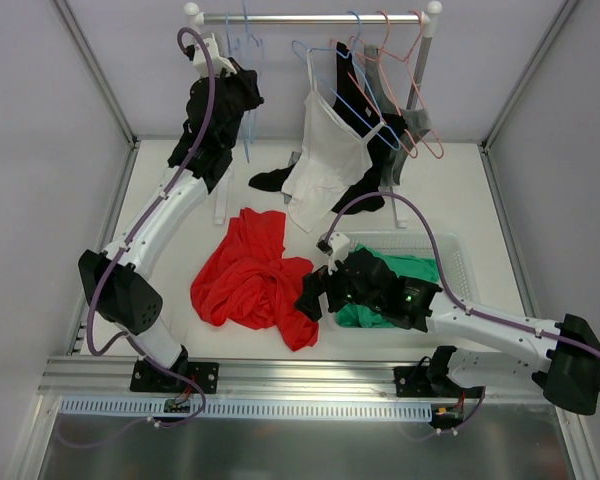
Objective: Remove the tank top from the hanger
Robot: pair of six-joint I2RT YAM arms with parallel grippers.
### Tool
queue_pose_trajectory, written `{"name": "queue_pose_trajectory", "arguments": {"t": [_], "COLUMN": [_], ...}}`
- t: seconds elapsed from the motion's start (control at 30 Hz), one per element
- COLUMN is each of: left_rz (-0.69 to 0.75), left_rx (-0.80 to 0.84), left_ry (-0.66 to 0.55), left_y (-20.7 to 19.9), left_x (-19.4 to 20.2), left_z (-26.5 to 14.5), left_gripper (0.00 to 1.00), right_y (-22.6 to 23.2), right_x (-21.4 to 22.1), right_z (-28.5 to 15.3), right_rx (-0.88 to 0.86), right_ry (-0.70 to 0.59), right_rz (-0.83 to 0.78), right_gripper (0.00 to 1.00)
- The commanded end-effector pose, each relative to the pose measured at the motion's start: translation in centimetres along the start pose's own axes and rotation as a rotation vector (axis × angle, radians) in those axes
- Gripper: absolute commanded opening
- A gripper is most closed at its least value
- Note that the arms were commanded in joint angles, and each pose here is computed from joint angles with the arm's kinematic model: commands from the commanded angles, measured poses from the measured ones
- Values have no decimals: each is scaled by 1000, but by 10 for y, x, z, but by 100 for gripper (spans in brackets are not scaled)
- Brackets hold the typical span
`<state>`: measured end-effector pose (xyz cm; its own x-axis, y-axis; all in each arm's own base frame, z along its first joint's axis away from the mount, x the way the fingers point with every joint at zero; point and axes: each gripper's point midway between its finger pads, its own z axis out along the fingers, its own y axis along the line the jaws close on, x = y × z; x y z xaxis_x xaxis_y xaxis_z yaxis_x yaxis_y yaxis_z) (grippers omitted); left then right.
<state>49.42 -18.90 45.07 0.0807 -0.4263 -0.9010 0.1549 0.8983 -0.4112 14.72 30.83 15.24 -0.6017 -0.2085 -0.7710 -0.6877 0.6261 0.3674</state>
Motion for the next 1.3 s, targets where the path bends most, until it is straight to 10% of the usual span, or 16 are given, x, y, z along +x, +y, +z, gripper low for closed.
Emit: {"name": "queue_pose_trajectory", "arguments": {"t": [0.0,0.6,0.73,0.87,1.27], "left_rz": [-11,-67,-80,-95,-17], "left_rx": [57,-70,-58,23,192], "left_ry": [-44,6,-24,-61,-130], "left_y": [-3,45,40,22,8], "left_x": [-24,5,-12,-44,-123], "left_z": [9,-11,-20,-41,-183], "left_gripper": [0,0,80,99,99], "right_y": [2,4,8,6,-8], "right_x": [-10,-10,-7,-7,-47], "right_z": [-5,-2,-1,1,41], "right_rx": [-5,-8,-34,-24,139], "right_ry": [-47,-39,-22,-19,-11], "right_rz": [-19,-12,-12,-21,-116], "right_gripper": [99,100,100,100,100]}}
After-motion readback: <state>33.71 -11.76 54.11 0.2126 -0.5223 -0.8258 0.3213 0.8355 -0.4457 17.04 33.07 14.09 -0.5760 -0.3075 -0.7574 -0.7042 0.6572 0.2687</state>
